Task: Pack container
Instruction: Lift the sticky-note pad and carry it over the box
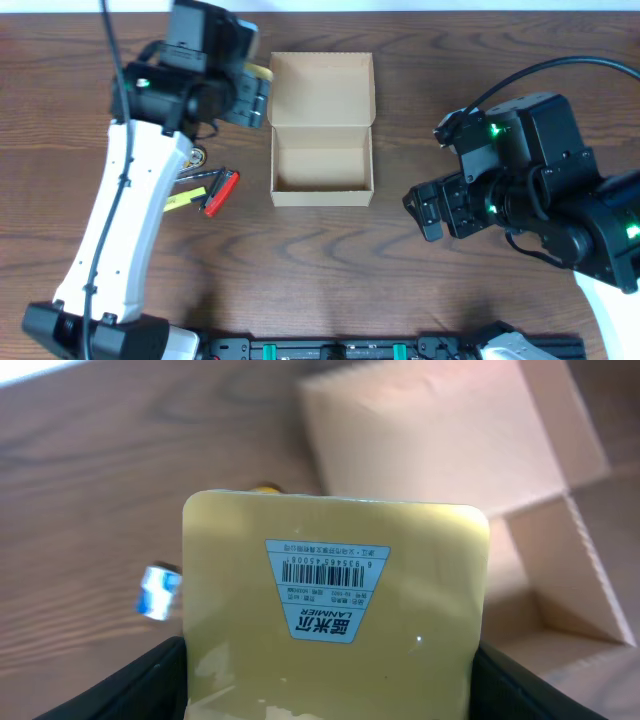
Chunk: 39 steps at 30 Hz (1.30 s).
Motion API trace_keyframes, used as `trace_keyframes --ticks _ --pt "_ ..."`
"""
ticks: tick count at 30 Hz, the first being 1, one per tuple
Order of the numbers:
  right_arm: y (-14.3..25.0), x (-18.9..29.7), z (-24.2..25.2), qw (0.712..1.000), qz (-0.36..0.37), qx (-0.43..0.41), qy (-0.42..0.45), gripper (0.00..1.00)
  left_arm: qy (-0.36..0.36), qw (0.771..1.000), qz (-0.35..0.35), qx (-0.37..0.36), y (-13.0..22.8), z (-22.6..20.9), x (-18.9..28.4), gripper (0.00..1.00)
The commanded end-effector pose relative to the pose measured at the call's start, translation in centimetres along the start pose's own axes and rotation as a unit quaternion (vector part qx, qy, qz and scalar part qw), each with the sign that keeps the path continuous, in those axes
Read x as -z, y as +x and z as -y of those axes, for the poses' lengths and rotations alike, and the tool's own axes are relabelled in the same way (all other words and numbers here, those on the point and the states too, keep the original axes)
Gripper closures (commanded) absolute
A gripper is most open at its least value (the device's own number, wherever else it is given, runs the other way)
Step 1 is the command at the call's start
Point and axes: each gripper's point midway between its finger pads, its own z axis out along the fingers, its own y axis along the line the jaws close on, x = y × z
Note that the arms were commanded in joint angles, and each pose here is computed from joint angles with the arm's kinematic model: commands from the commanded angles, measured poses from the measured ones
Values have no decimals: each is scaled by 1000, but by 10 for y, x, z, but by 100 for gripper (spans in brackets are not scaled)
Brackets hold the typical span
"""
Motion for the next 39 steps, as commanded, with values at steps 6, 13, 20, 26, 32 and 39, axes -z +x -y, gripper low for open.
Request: trace_keyframes --ticks 6,13,20,26,32,39 --pt "0 0 2 1000 0 4 3 1 33 996 -75 21 18 52 -52 56" --pt "0 0 2 1000 0 4 3 1 39 986 -153 50 47 91 -92 58" --pt "0 0 2 1000 0 4 3 1 33 978 -199 56 71 109 -83 61" --pt "0 0 2 1000 0 4 3 1 8 976 -206 67 78 105 -85 66" --pt "0 0 2 1000 0 4 3 1 -15 976 -213 44 93 105 -97 65" --pt "0 0 2 1000 0 4 3 1 -21 976 -212 45 110 106 -122 63"
